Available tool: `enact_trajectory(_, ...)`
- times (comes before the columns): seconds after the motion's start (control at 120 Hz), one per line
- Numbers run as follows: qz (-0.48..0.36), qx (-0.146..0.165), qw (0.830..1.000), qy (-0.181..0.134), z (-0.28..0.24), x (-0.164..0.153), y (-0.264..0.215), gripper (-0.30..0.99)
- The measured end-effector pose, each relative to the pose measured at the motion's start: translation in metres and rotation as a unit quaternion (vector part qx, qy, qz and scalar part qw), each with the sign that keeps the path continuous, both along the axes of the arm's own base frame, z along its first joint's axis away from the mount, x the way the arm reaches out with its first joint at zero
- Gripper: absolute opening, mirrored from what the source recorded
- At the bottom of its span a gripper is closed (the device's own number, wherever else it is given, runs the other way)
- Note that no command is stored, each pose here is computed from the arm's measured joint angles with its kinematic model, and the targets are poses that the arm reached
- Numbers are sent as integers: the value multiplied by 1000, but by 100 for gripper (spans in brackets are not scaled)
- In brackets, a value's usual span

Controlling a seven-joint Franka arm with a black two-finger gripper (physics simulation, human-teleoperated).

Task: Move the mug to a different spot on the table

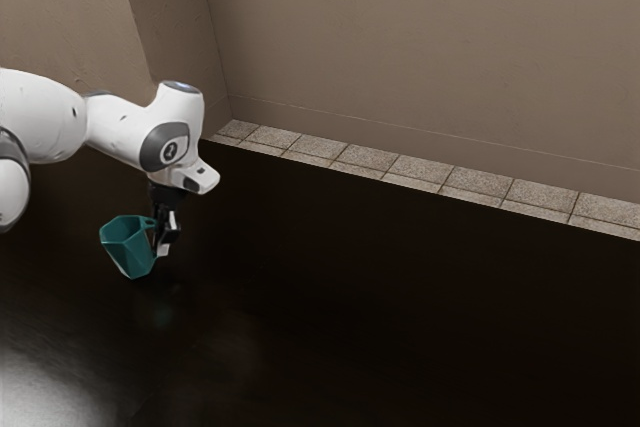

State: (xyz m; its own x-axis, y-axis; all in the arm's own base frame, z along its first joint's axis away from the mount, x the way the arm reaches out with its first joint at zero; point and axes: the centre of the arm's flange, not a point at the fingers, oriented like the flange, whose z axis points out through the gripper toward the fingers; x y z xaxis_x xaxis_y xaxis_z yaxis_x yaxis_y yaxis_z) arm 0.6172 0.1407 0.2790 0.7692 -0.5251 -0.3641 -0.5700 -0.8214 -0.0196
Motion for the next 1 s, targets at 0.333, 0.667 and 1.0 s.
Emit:
enact_trajectory(0.333, -38, 34, 999, 7, 11, 17, -126, -3)
enact_trajectory(0.667, 7, 31, 999, 16, -12, 17, -195, -5)
enact_trajectory(1.0, 56, 41, 997, 13, -29, 27, -203, 5)
